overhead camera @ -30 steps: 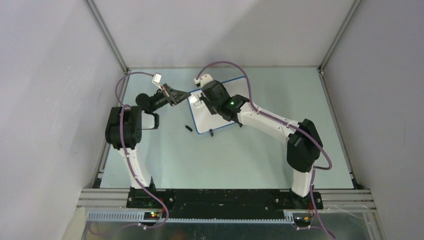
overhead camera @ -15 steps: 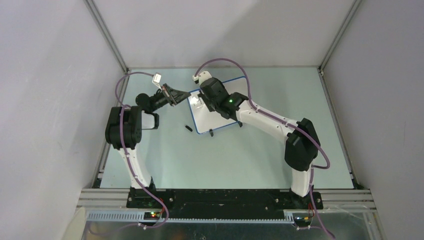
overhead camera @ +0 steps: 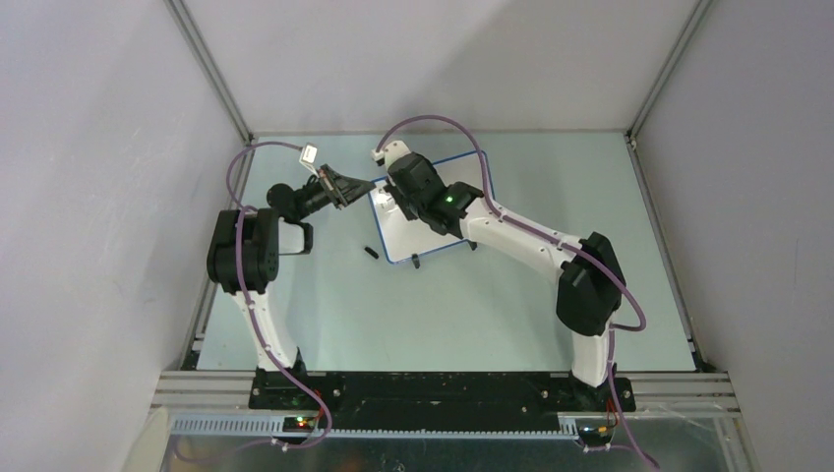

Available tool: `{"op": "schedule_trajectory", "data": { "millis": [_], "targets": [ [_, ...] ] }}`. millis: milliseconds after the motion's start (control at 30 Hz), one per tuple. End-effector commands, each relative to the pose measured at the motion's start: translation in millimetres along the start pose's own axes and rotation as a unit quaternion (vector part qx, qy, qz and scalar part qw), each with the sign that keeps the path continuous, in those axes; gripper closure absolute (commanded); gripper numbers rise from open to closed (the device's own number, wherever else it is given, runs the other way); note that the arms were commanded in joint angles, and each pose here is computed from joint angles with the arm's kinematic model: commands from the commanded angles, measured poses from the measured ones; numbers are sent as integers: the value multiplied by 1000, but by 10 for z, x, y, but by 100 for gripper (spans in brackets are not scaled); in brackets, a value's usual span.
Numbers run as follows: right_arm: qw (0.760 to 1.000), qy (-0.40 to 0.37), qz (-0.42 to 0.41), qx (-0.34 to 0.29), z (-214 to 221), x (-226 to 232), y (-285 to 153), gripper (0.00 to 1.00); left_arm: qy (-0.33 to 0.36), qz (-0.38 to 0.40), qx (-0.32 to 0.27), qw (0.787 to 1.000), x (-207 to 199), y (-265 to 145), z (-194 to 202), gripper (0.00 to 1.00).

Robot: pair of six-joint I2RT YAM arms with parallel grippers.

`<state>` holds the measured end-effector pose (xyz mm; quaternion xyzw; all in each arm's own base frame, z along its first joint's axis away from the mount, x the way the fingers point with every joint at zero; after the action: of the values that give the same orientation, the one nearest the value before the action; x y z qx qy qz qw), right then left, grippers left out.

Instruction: Write a sentence on the whiteboard

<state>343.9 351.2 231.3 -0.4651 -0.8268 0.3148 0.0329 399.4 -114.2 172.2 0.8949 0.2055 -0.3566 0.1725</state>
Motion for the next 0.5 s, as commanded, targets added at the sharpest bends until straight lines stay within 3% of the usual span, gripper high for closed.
{"op": "schedule_trajectory", "data": {
  "millis": [0,233,467],
  "targets": [
    [1000,-4,-4,-2,-44,23,2,100,36,23,2,999,-88,25,-51,100],
    [1000,-2,-5,-4,-25,4,-61,100,36,24,3,999,-91,30,-48,100],
    [996,21,-28,-77,-357,-56,-379,100,36,23,2,999,-89,25,-56,100]
  ]
}}
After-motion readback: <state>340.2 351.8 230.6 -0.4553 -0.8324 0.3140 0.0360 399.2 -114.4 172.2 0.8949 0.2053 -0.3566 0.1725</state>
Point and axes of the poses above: each gripper's point midway between its finger pads, its own y axis out along the fingers, its own x axis along the line the jaws close on, z = x × y, the point moved 5 cm from there along -y, back along the fingers, and after that the axes turned 3 degrees about -y, right-handed, at the moved point
